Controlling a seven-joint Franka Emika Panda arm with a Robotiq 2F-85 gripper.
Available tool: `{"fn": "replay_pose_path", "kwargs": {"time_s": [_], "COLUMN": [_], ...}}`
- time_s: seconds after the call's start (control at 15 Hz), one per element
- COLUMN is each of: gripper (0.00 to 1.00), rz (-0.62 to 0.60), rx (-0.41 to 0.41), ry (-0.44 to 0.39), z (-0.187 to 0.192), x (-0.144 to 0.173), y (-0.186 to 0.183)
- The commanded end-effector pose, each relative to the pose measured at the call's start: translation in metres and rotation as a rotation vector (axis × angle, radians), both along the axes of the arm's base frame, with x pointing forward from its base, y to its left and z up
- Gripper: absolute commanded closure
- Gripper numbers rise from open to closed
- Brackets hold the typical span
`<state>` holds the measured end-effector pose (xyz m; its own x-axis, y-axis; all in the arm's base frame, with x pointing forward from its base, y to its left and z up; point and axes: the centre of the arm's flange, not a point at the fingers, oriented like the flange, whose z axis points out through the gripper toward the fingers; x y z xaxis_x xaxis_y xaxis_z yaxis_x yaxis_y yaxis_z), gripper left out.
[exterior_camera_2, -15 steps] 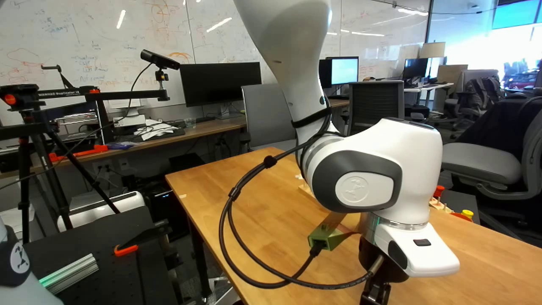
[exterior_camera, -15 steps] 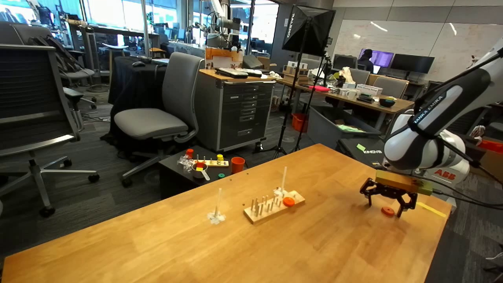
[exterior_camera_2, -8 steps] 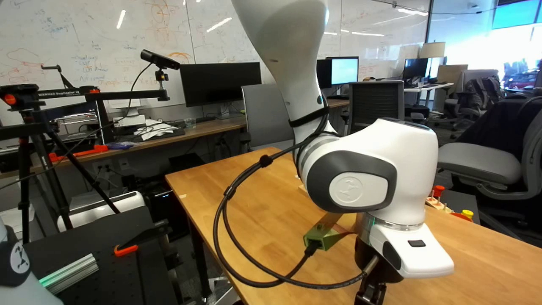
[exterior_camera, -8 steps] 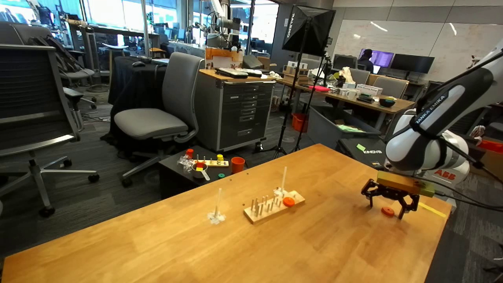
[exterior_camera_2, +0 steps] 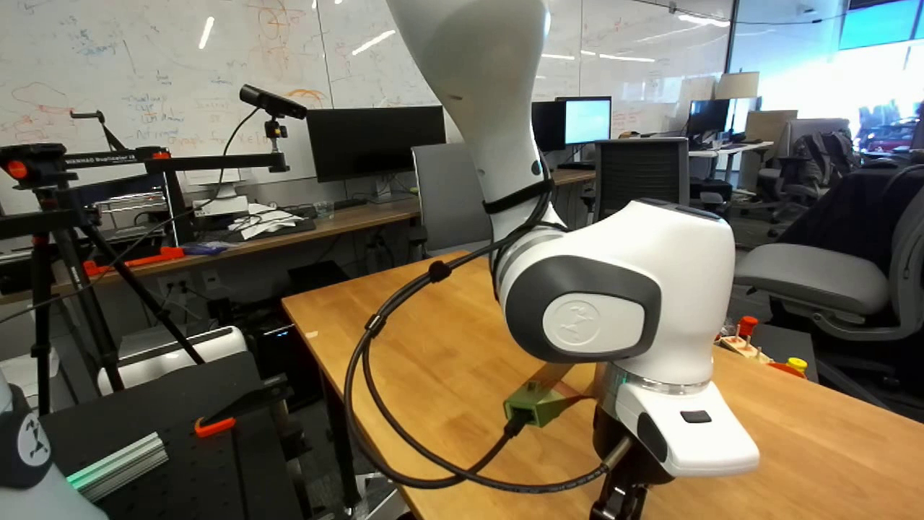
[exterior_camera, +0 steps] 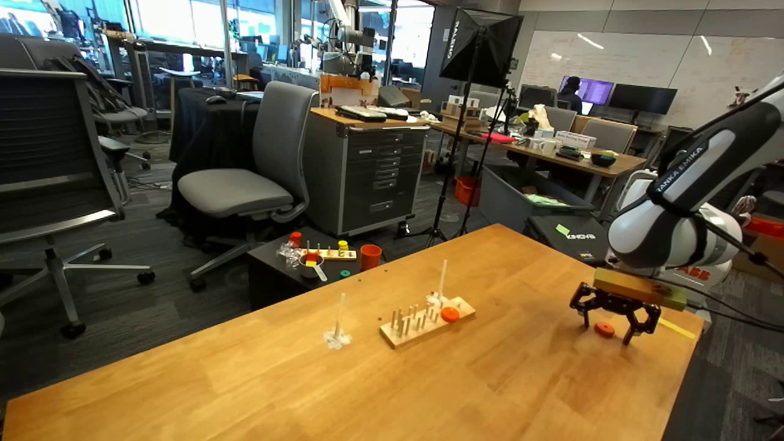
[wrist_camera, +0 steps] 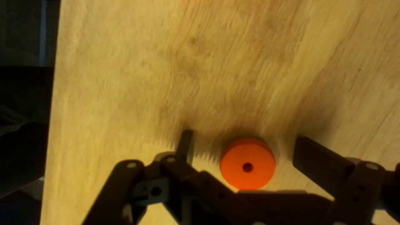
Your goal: Place the orange ring on the left side of the table on the wooden stand, stack the ring on the right on top of the other orange ring
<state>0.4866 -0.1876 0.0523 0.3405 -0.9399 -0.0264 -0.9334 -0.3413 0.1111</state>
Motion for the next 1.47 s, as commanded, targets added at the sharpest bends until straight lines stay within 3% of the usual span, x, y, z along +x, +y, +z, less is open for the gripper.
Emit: {"fn": "replay_pose_path", "kwargs": {"time_s": [0.0,0.27,0.33,0.8,1.4], "gripper": [0.48,0.79,0.81,0.84,0.84], "rz": [-0.01,-0.013,-0.013,0.0,0.104], "rx": [0.012,0.011,0.009,0.008,0.038], "ry": [-0.025,-0.028,-0.032,-0.034,-0.085], "z": [0.01,0.014,0.017,0.022,0.044], "x": [-0.011,-0.013,-0.012,-0.009,0.031], "y": [0.004,0.004,0.004,0.008,0.071]}}
